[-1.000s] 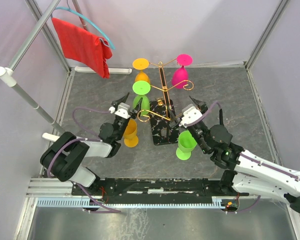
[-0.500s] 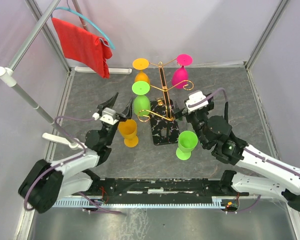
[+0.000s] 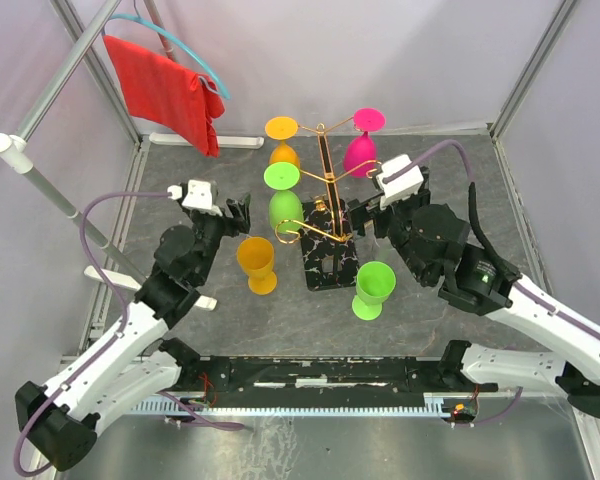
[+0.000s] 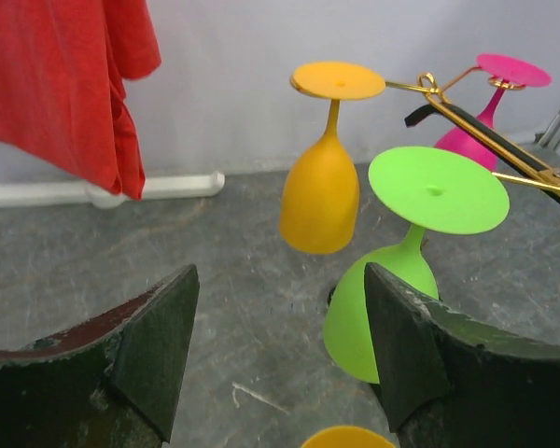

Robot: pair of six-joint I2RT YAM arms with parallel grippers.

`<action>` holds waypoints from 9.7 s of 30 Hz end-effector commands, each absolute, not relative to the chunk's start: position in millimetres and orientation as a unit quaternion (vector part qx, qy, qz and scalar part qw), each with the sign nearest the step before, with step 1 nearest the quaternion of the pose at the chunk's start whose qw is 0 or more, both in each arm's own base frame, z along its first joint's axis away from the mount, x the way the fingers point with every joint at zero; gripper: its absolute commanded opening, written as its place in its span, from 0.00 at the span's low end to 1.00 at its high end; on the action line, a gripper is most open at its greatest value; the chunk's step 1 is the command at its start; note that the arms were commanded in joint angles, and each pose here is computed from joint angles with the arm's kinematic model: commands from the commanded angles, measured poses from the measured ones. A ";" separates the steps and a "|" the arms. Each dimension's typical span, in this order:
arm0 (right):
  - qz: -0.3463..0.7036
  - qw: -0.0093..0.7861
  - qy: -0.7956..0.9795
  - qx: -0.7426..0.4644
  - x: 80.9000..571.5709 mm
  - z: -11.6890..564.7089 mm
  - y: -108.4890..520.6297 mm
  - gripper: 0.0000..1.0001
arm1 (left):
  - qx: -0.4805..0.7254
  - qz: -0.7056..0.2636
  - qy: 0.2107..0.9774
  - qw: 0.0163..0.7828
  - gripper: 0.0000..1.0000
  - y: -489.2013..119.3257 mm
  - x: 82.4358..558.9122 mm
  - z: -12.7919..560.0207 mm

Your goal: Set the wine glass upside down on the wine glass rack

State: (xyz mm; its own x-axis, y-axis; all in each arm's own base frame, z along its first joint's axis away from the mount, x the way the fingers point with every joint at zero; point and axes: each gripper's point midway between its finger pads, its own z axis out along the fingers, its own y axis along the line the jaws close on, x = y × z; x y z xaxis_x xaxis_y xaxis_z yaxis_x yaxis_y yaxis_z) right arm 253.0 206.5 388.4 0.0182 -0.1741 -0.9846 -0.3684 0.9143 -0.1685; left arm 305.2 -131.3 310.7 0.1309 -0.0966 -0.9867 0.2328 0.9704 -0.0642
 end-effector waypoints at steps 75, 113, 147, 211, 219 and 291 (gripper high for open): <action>0.543 0.616 0.569 -0.052 204.4 528.3 315.0 0.98 | 0.115 -0.144 0.335 0.924 0.03 -118.0 216.5 577.4; 0.665 0.578 0.473 0.016 252.4 573.5 366.3 0.94 | 0.091 -0.149 0.213 0.961 0.03 -124.8 207.9 518.5; 0.689 0.546 0.476 0.013 270.7 566.1 389.0 0.49 | 0.094 -0.158 0.211 0.960 0.05 -125.1 203.7 508.6; 0.498 0.698 0.514 -0.028 328.6 549.0 326.1 0.00 | 0.143 -0.143 0.363 0.909 0.82 -134.5 230.5 431.7; 0.324 0.762 0.555 -0.083 352.4 534.2 253.1 0.00 | 0.122 -0.146 0.456 0.870 0.90 -140.0 261.6 423.3; 0.272 0.763 0.495 -0.313 345.0 285.6 165.0 0.01 | 0.054 -0.146 0.524 0.837 0.86 -127.8 280.9 393.7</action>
State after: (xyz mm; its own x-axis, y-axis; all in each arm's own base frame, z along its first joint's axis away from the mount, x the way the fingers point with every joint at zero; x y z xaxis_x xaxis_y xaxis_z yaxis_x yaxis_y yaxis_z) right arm 349.7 157.6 269.7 0.2879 0.0795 -0.9544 -0.7229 0.6716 -0.1621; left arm 285.3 -135.5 375.9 0.3615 -0.1298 -0.9233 0.3140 0.9494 -0.0105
